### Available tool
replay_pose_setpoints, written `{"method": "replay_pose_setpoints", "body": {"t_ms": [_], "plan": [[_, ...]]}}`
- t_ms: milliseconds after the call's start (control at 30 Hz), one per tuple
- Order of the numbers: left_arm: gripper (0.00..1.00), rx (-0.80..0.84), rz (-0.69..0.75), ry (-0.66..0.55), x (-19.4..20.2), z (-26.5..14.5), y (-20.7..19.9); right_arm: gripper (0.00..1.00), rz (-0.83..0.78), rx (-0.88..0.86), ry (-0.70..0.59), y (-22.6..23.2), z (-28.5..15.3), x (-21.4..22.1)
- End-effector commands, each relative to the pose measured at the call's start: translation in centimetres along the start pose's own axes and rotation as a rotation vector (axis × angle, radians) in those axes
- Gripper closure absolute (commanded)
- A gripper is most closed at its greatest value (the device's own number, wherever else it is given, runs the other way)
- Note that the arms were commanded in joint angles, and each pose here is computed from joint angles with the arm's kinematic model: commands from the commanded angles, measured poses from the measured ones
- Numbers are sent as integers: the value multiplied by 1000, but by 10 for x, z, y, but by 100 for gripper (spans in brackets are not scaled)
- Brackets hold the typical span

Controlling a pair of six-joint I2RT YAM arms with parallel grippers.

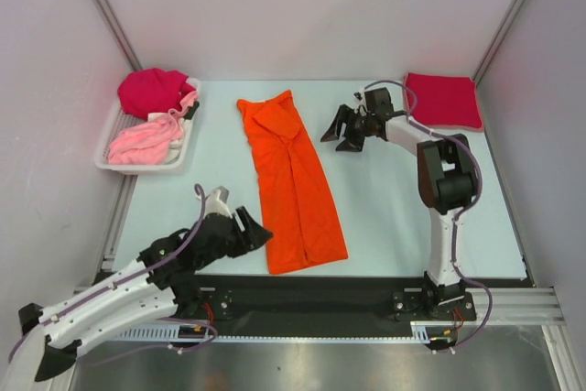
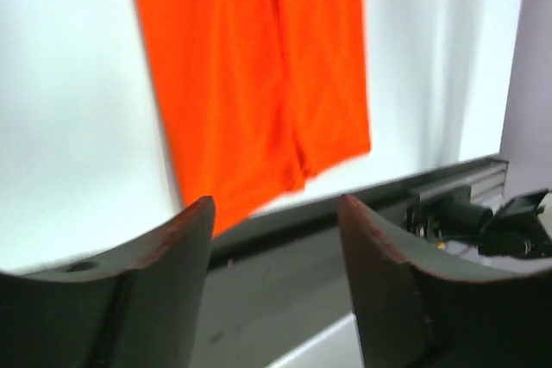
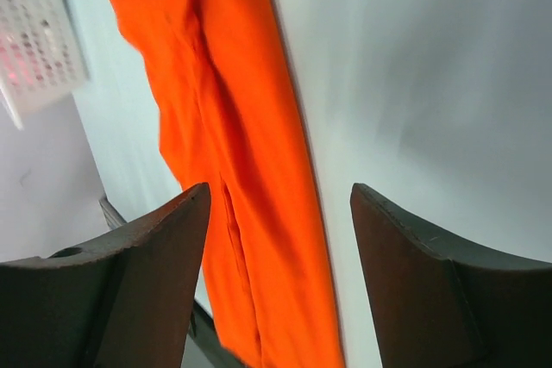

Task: Fold and stack the t-shirts
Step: Fold the tshirt

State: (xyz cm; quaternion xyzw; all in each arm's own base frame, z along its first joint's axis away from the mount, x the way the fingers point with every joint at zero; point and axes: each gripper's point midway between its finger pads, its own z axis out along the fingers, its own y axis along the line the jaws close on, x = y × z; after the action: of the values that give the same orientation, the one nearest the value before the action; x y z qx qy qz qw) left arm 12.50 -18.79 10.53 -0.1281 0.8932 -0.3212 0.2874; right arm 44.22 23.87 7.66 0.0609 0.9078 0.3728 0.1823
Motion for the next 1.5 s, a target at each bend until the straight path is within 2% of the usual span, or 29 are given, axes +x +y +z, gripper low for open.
{"method": "replay_pose_setpoints", "body": {"t_ms": [0, 33, 67, 133, 167, 200, 233, 300, 333, 367, 400, 433, 467, 567, 633, 800, 867, 900, 1000, 1100, 1133, 1167, 1300, 1367, 1433, 1467], "plan": [[32, 25, 151, -212, -66, 0, -29, 28, -42, -93, -69, 21, 25, -42], [32, 20, 161, -223, -77, 4, -31, 29, -75, -149, -101, 40, 26, -63], [31, -3, 133, -275, -103, 5, -31, 29, -46, -146, -81, 29, 44, -63], [28, 7, 163, -275, -123, 21, -38, 31, -81, -203, -117, 47, 52, -87], [26, 32, 160, -325, -149, 21, -45, 32, -55, -204, -104, 36, 69, -88], [25, -6, 156, -303, -156, 38, -38, 33, -53, -215, -111, 38, 74, -94], [25, -26, 140, -328, -175, 43, -31, 34, -75, -258, -146, 54, 70, -111], [23, -24, 155, -367, -210, 52, -40, 36, -33, -275, -122, 45, 94, -110], [23, -82, 133, -345, -223, 72, -21, 37, -59, -318, -151, 61, 92, -125], [23, -54, 149, -380, -247, 73, -34, 38, -46, -320, -128, 53, 111, -118], [24, -80, 139, -343, -253, 91, -23, 39, -33, -329, -131, 55, 117, -121], [25, -88, 128, -358, -269, 93, -19, 39, -35, -341, -138, 58, 122, -123], [26, -48, 159, -393, -291, 91, -37, 39, -47, -372, -157, 71, 121, -129], [27, -36, 202, -403, -316, 98, -51, 43, 26, -395, -168, 62, 142, -130], [27, -28, 210, -404, -322, 100, -56, 46, 70, -423, -174, 57, 153, -129], [27, -36, 161, -397, -321, 103, -46, 47, 69, -414, -162, 53, 172, -118], [27, -33, 123, -389, -320, 104, -38, 51, 78, -389, -153, 48, 178, -113], [27, -35, 113, -388, -320, 103, -35, 58, 87, -376, -153, 44, 180, -112], [28, -32, 107, -390, -322, 101, -33, 63, 110, -372, -178, 39, 179, -120], [28, -37, 112, -387, -325, 101, -32, 79, 114, -372, -218, 39, 173, -132], [28, -41, 110, -388, -326, 102, -30, 95, 116, -364, -224, 37, 171, -136], [28, -45, 104, -386, -326, 103, -28, 100, 111, -362, -240, 39, 163, -143], [26, -25, 114, -341, -325, 120, -26, 100, 102, -280, -332, 26, 138, -167], [20, -4, 127, -281, -325, 138, -27, 100, 106, -228, -354, 9, 130, -171], [18, 42, 149, -254, -333, 149, -38, 100, 98, -204, -392, 0, 110, -186], [18, 34, 140, -221, -331, 167, -30, 100, 103, -195, -394, -7, 106, -188]]}}
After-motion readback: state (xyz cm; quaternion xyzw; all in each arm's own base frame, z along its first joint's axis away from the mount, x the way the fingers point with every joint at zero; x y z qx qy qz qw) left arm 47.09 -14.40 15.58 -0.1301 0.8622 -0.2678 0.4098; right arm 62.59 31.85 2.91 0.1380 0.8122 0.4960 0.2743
